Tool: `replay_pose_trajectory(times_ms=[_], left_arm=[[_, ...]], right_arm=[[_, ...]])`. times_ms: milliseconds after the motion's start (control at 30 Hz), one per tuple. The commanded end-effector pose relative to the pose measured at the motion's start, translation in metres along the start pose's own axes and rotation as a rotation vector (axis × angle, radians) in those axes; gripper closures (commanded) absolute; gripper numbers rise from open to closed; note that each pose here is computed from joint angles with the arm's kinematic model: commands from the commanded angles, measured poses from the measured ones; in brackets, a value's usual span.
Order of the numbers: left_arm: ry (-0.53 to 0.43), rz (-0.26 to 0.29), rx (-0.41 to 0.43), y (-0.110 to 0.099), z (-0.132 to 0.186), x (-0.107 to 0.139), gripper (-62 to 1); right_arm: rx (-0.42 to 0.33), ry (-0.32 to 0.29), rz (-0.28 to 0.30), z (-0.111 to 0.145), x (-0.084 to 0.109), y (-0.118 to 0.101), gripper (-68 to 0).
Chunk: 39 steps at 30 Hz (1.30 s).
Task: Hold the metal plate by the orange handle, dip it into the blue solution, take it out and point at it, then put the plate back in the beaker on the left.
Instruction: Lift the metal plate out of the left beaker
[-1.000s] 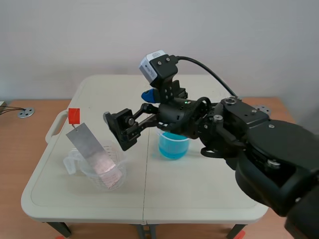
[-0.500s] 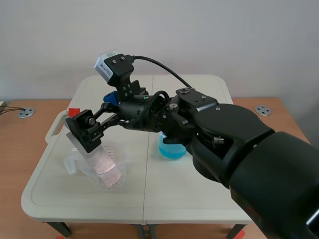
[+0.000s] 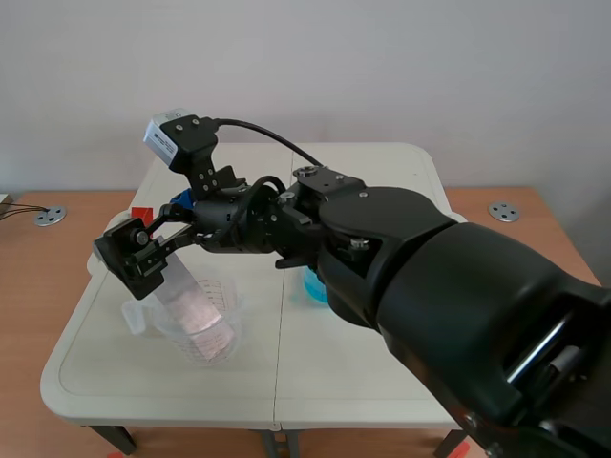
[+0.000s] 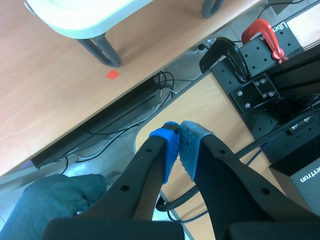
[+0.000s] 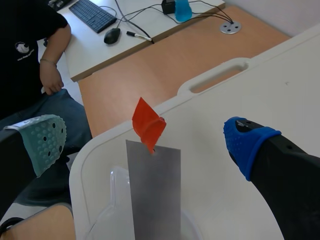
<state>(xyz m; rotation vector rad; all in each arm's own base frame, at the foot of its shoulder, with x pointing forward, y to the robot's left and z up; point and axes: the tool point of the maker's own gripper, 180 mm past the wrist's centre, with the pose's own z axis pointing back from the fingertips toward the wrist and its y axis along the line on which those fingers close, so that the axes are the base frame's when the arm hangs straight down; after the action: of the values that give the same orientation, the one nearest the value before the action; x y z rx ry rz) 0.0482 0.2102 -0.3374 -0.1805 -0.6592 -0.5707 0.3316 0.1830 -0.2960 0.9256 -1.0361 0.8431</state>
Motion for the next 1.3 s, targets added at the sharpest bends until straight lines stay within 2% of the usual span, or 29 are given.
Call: replay_pose_trajectory(times_ms=[0, 100, 267, 433, 800, 1100, 1267], left_arm=[[-0.028, 0.006, -0.009, -0.0040, 0.0000, 0.0078, -2.9], [-0.028, 0.006, -0.009, -0.0040, 0.0000, 0.0078, -2.9], [-0.028, 0.006, -0.009, -0.0040, 0.0000, 0.0078, -2.9], [-0.028, 0.006, -0.009, -0.0040, 0.0000, 0.0079, -2.9], [-0.028, 0.006, -0.009, -0.0040, 0.0000, 0.0078, -2.9], [-0.028, 0.006, -0.009, -0.0040, 0.0000, 0.0078, -2.9], [-0.028, 0.006, -0.009, -0.0040, 0.0000, 0.0078, -2.9]], right_arm=[[0.026, -0.066, 0.031, -0.0080, 0.0310, 0.0069, -61.2], [0.028, -0.073, 0.031, -0.0079, 0.0323, 0.0072, -54.5], [0.028, -0.083, 0.031, -0.0077, 0.0340, 0.0073, -49.3], [0.028, -0.096, 0.031, -0.0075, 0.0363, 0.0074, -36.2], [0.028, -0.096, 0.031, -0.0075, 0.0362, 0.0074, -14.9], [0.028, -0.090, 0.034, -0.0076, 0.0352, 0.0074, -1.2], [0.028, -0.090, 0.034, -0.0076, 0.0351, 0.0074, -1.3]])
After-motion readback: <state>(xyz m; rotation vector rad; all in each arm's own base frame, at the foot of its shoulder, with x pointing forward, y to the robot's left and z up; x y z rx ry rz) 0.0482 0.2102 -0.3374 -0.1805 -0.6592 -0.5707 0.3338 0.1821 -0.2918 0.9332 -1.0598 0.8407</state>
